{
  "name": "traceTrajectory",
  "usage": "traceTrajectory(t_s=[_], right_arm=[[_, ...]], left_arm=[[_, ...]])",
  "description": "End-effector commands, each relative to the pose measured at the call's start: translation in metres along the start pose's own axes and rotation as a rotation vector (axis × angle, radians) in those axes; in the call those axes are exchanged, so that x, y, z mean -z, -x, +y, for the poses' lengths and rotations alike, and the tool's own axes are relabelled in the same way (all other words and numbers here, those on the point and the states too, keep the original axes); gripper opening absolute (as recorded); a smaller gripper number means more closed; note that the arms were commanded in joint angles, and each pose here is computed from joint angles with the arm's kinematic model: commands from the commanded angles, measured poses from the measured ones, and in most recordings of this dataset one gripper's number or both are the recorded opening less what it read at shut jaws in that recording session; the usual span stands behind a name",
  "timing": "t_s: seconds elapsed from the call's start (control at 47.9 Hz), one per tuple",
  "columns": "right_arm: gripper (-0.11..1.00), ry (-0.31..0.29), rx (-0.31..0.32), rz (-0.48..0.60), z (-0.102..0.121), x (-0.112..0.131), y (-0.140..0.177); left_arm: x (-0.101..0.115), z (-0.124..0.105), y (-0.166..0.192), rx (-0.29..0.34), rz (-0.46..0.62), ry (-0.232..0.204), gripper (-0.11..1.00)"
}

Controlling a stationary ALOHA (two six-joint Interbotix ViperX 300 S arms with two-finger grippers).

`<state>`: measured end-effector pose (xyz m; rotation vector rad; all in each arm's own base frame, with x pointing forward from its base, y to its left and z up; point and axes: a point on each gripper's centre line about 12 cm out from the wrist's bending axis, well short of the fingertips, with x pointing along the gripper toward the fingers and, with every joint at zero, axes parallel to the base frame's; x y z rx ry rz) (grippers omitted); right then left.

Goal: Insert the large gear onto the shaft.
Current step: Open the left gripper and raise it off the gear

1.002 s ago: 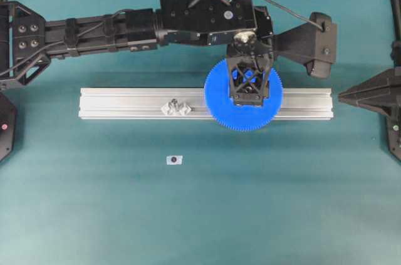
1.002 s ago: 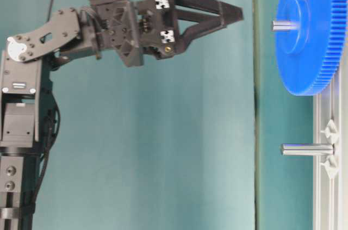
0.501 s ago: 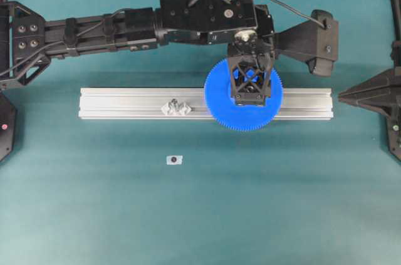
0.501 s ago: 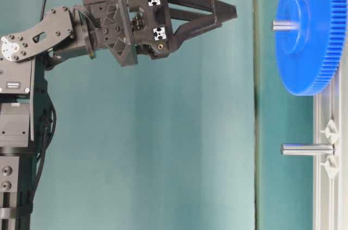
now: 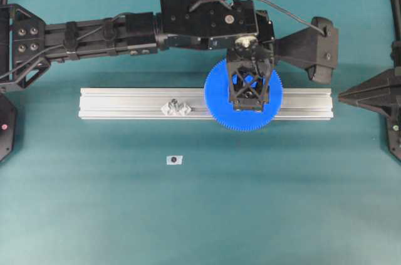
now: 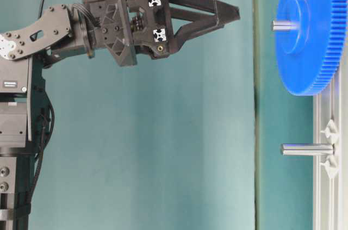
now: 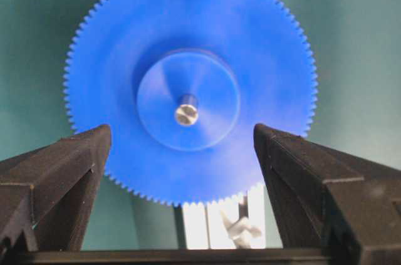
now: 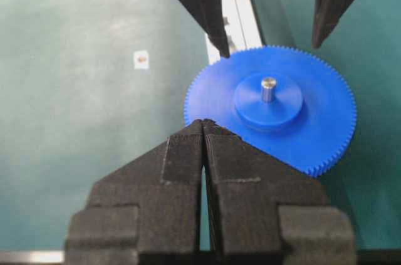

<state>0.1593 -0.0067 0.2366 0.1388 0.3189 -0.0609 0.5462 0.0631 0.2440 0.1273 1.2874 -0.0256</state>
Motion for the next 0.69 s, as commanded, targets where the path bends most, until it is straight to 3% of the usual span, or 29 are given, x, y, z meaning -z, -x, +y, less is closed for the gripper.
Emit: traceTrajectory(t_s=[0.0,0.668], right_arm=[[0.02,-0.011,0.001,-0.008,0.0003,-0.0041,-0.0004],[0.02,-0.048,0.002,0.001,-0.0003,-0.0003,-0.0011]], left_arm=[[-0.0064,-0.0018,0.0398,-0.016,-0.08,-0.003,0.88],[-0.009,-0.0046,0.0428,-0.016,-0.091,-0.005,0.88]])
